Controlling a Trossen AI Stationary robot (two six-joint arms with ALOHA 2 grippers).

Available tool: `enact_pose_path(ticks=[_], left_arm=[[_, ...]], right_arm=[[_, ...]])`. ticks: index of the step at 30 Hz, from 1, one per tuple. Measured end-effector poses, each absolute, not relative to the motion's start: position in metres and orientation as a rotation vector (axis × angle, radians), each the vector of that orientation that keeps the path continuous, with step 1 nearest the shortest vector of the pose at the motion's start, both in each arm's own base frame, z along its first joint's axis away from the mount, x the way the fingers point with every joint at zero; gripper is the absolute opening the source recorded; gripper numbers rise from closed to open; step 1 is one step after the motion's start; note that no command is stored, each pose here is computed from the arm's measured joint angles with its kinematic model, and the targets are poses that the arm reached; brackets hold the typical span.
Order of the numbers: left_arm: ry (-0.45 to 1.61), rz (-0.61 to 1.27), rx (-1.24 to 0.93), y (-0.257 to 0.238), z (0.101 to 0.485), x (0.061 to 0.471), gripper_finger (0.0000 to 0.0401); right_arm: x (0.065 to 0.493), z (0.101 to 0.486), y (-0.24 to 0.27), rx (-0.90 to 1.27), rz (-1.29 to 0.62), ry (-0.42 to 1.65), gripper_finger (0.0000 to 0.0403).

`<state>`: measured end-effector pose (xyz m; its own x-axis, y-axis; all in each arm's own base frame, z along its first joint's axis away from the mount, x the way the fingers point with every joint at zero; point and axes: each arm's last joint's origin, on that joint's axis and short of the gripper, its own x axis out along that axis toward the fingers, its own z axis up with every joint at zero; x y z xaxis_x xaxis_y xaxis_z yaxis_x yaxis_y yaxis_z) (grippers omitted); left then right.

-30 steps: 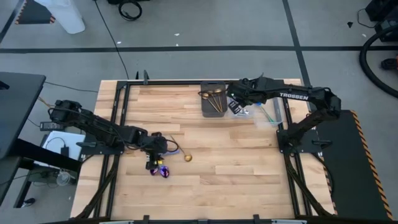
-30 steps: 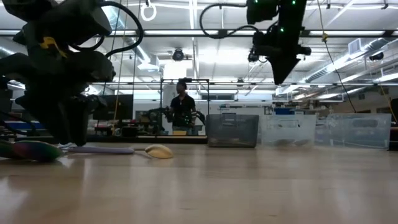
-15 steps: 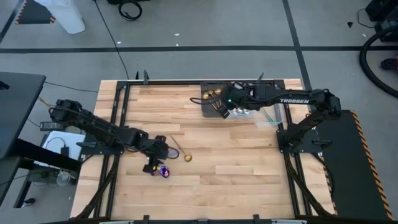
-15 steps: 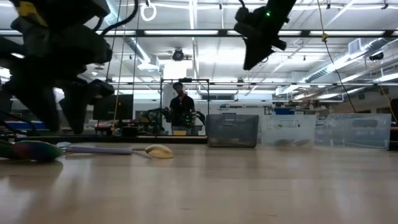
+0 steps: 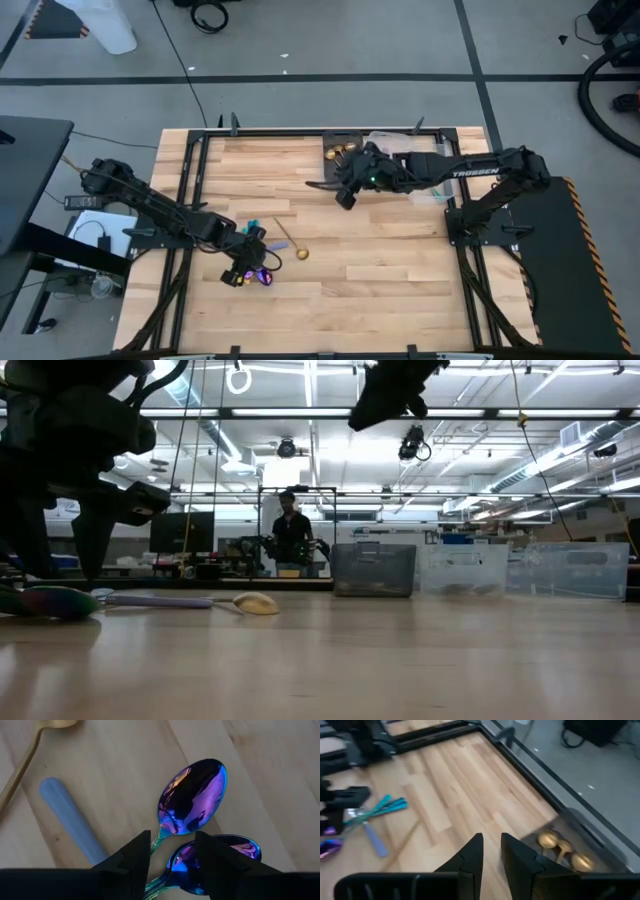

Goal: Sort silverware by color (type)

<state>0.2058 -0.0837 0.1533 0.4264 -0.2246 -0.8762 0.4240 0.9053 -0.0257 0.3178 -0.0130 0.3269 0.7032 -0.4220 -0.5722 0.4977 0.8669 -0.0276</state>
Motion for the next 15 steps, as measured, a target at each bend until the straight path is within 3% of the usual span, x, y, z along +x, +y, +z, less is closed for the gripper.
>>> enact_pose_path(ticks=[15], left_arm=[[1.035, -0.487, 0.354, -0.083, 0.153, 0.205, 0.0162]], right_arm=[[0.328, 0.280, 0.028, 0.188, -0.379, 0.469, 0.0078]])
